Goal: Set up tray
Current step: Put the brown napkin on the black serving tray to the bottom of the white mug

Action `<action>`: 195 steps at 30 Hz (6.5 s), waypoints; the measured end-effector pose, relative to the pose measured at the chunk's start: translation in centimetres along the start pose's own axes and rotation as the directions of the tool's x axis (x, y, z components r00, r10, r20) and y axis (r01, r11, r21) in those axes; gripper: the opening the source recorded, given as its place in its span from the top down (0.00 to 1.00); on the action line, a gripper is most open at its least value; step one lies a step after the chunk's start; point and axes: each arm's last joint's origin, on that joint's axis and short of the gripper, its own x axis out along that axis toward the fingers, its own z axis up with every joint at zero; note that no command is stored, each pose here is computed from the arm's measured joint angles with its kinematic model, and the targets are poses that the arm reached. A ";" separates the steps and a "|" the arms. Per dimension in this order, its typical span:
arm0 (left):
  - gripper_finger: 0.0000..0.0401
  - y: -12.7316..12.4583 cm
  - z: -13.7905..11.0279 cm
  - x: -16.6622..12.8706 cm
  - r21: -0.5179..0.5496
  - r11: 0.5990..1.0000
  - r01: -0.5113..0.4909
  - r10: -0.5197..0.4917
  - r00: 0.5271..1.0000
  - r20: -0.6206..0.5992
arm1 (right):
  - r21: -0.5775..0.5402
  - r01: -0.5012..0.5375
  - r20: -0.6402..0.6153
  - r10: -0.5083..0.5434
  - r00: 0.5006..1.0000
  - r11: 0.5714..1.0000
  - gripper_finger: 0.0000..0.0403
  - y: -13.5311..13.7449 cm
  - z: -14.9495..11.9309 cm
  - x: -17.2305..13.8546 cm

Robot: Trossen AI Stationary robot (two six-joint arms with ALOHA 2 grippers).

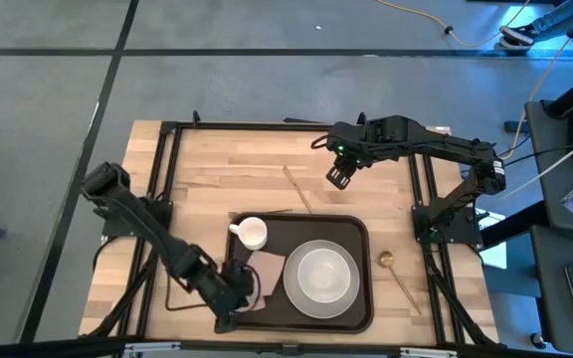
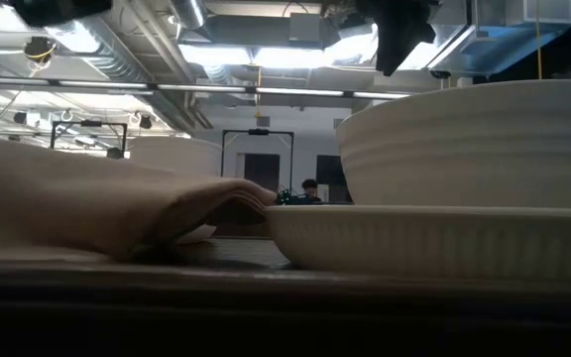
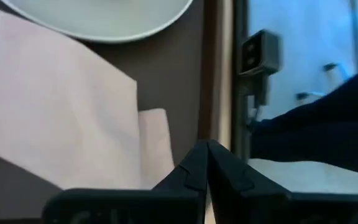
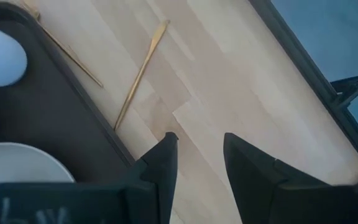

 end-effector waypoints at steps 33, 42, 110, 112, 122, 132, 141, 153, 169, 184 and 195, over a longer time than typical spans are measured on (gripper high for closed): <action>1.00 -1.8 0.9 7.2 0.175 0.915 -0.364 0.394 0.899 -0.192 | -0.015 -0.024 0.054 0.025 0.998 1.000 0.67 0.3 0.5 -0.1; 1.00 -2.2 0.4 7.7 0.229 0.922 -0.312 0.362 0.904 -0.226 | -0.037 -0.022 0.054 0.024 0.998 0.999 0.67 0.3 0.5 -0.1; 0.99 8.4 1.8 8.5 0.116 0.880 -0.461 0.475 0.841 -0.259 | -0.053 0.031 0.024 -0.029 0.999 0.998 0.67 0.0 0.1 0.0; 1.00 8.8 1.4 8.6 0.094 0.873 -0.478 0.484 0.831 -0.274 | -0.053 0.033 0.027 -0.032 0.999 0.998 0.67 0.0 0.1 0.0; 1.00 9.2 1.2 8.6 -0.021 0.828 -0.560 0.538 0.805 -0.251 | -0.042 0.044 0.054 -0.041 0.998 0.998 0.67 0.1 0.3 0.0; 1.00 10.2 0.2 7.7 -0.129 0.704 -0.699 0.630 0.698 -0.341 | -0.041 0.042 0.061 -0.039 0.997 0.998 0.67 0.1 0.4 0.0; 1.00 10.8 0.1 7.2 -0.140 0.637 -0.758 0.686 0.640 -0.348 | -0.043 0.042 0.060 -0.039 0.997 0.998 0.67 0.1 0.4 0.0; 0.99 8.2 1.7 1.2 -0.250 0.730 -0.637 0.609 0.771 -0.186 | -0.050 0.046 0.050 -0.044 0.998 0.998 0.67 0.0 0.3 0.0; 0.96 5.1 1.8 3.1 0.035 0.958 -0.286 0.287 0.939 -0.187 | -0.049 0.047 0.048 -0.044 0.998 0.998 0.67 0.0 0.3 0.0; 0.41 5.4 1.7 4.0 -0.046 0.960 -0.277 0.258 0.935 -0.244 | -0.048 0.047 0.047 -0.045 0.998 0.998 0.67 0.0 0.2 0.0; 0.39 6.8 0.6 7.0 0.064 0.931 -0.360 0.360 0.873 -0.330 | -0.040 0.044 0.053 -0.042 0.998 0.998 0.67 0.1 0.3 0.0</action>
